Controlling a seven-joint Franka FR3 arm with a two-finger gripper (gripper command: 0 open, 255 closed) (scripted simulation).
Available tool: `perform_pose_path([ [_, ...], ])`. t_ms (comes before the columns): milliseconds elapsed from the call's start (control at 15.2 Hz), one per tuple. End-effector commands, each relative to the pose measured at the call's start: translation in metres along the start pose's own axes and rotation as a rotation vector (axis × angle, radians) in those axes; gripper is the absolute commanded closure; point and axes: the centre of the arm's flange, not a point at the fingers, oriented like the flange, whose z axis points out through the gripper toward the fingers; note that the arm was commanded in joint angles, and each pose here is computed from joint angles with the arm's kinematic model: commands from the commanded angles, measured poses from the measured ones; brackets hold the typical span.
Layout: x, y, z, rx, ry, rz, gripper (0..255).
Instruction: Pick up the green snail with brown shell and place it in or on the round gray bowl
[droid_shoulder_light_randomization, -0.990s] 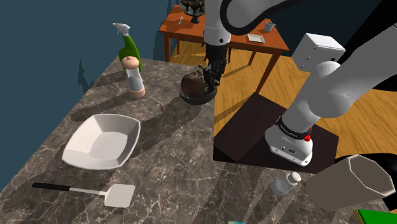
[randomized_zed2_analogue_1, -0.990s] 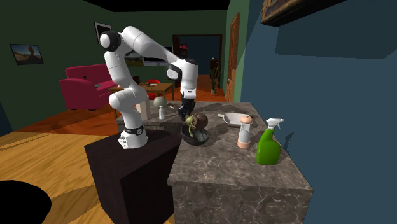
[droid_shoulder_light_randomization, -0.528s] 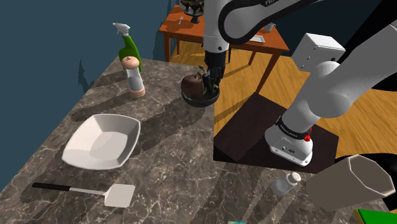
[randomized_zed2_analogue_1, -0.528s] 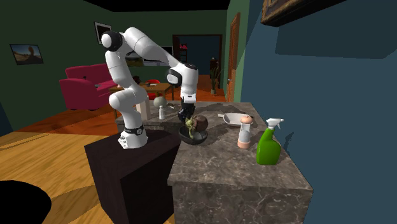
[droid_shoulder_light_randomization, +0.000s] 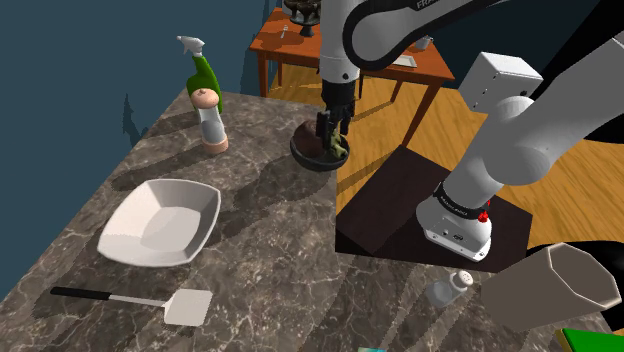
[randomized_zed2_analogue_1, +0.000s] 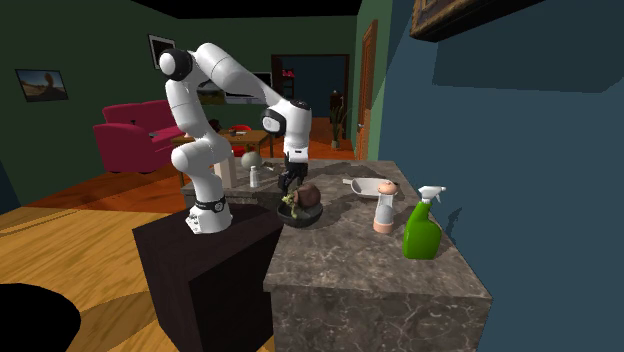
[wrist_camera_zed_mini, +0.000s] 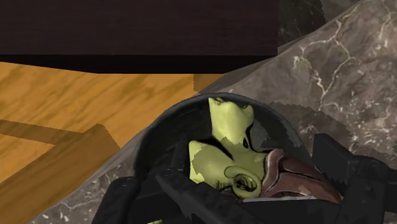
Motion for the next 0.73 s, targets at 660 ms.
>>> perform_pose_path([
  [660, 0.000, 0.000, -0.050, 0.000, 0.000, 0.000, 0],
])
